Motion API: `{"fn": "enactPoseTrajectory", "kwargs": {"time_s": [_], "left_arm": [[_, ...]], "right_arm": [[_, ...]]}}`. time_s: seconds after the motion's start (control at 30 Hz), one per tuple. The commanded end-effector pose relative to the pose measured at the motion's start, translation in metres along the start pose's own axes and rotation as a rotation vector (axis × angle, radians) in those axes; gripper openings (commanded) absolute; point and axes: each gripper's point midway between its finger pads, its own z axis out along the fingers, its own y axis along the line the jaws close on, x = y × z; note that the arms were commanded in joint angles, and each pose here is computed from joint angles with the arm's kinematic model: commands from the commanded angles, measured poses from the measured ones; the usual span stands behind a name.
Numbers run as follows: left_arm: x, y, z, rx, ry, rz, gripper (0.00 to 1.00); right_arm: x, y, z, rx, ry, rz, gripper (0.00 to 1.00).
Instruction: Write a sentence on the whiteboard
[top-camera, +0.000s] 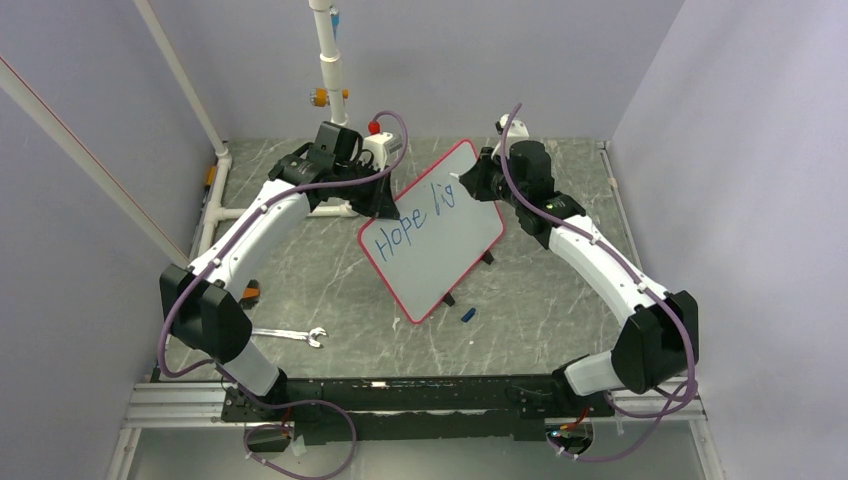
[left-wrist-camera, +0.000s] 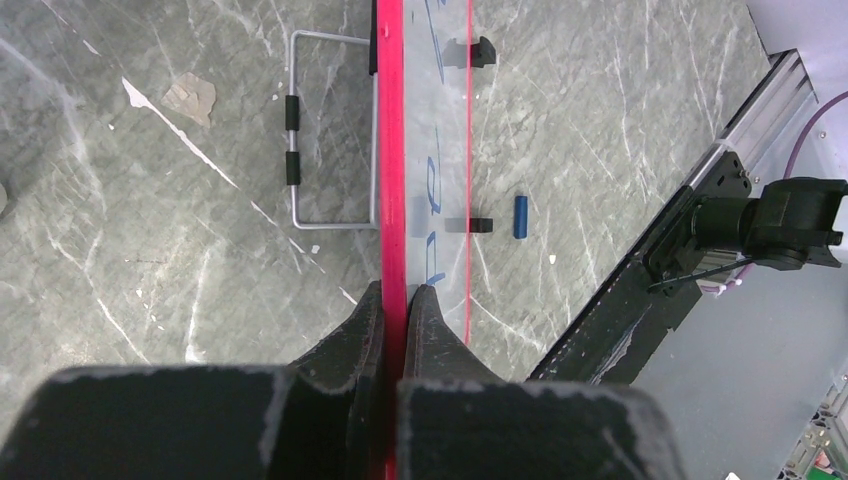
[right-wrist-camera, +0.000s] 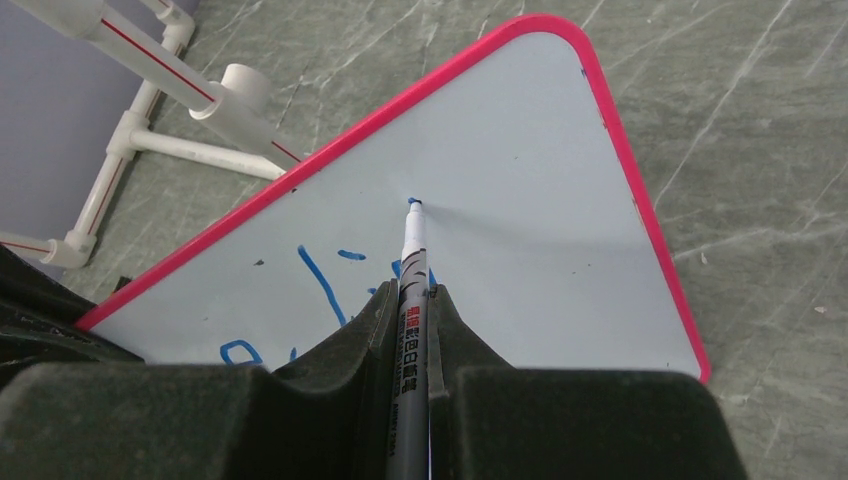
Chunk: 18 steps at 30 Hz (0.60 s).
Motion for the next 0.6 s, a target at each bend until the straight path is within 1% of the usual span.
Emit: {"fn": "enactPoseTrajectory", "kwargs": {"time_s": [0.0,0.57], "left_arm": [[0.003,0.035,0.001,-0.158,0.014,0.133,0.0],[0.002,0.034,-0.002,-0.158,0.006,0.134,0.0]], "right_arm": [[-0.017,0.005,0.001,-0.014,-0.043,-0.022,0.0],[0.039,-0.009,-0.011,-0.003,0.067,-0.007,0.0]]}}
